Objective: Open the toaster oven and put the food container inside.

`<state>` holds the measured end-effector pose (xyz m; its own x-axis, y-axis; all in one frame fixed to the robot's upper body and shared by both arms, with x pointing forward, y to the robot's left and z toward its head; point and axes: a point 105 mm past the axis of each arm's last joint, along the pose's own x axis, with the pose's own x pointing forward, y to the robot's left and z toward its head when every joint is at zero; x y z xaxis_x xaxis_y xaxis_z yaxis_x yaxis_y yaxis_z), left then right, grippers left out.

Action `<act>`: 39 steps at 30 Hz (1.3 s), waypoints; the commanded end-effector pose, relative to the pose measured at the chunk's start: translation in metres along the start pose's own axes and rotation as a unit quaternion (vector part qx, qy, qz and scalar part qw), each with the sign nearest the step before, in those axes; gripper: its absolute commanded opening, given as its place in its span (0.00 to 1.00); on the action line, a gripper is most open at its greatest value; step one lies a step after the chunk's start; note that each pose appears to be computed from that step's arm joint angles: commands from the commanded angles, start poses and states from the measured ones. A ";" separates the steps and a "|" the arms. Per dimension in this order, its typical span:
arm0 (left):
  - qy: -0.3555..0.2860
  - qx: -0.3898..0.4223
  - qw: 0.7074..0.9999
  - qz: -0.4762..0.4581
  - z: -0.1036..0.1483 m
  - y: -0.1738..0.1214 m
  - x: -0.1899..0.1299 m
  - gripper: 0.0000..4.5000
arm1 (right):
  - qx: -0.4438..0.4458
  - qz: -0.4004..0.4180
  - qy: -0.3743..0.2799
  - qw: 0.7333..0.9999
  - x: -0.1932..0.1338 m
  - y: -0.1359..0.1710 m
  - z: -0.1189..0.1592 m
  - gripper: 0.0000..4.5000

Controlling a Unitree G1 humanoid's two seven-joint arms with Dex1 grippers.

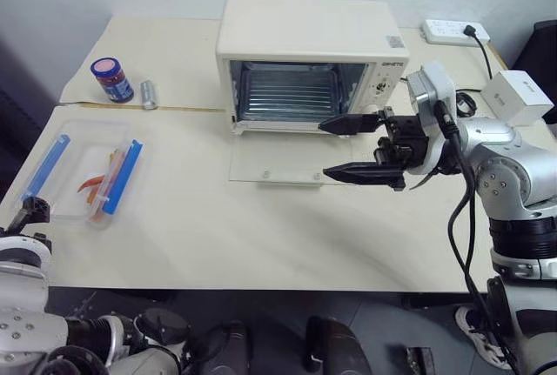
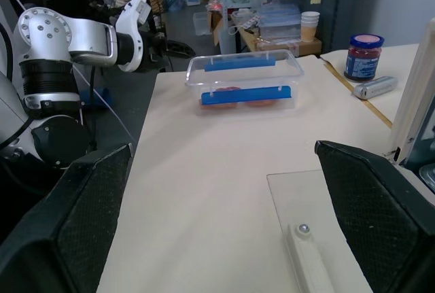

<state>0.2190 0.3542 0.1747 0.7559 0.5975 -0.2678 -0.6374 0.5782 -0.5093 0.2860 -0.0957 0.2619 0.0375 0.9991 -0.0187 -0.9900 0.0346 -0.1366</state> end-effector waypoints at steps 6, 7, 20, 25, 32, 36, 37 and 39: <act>0.068 -0.038 0.996 0.054 -0.010 -0.003 0.029 0.87 | -0.019 -0.029 -0.023 0.999 -0.011 0.010 0.010 1.00; 0.071 -0.038 0.995 0.057 -0.010 -0.003 0.031 0.81 | -0.019 -0.035 -0.023 0.999 -0.014 0.008 0.009 1.00; 0.086 0.047 0.995 0.037 0.008 0.001 0.045 0.17 | 0.007 -0.070 -0.014 0.997 -0.032 0.009 0.007 1.00; 0.091 0.137 0.984 -0.068 0.028 -0.029 0.047 0.17 | -0.010 -0.094 -0.002 0.995 -0.039 0.010 0.005 1.00; 0.125 0.246 0.927 -0.254 0.046 -0.081 0.024 0.17 | -0.006 -0.128 0.006 0.992 -0.054 0.013 0.003 1.00; 0.156 0.270 0.887 -0.341 0.039 -0.113 0.009 0.17 | 0.001 -0.148 0.002 0.989 -0.060 0.016 0.000 1.00; 0.165 0.275 0.876 -0.359 0.032 -0.122 0.006 0.17 | 0.003 -0.152 0.001 0.988 -0.061 0.017 -0.001 1.00; 0.181 0.290 0.856 -0.387 0.017 -0.139 0.000 0.17 | 0.005 -0.157 0.000 0.988 -0.062 0.019 -0.002 1.00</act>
<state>0.3009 0.3037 0.2500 0.9203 -0.1634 -0.3554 0.0945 0.9745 -0.2034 0.2738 -0.1561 0.2454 0.3450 0.9386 -0.0027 -0.9360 0.3439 -0.0748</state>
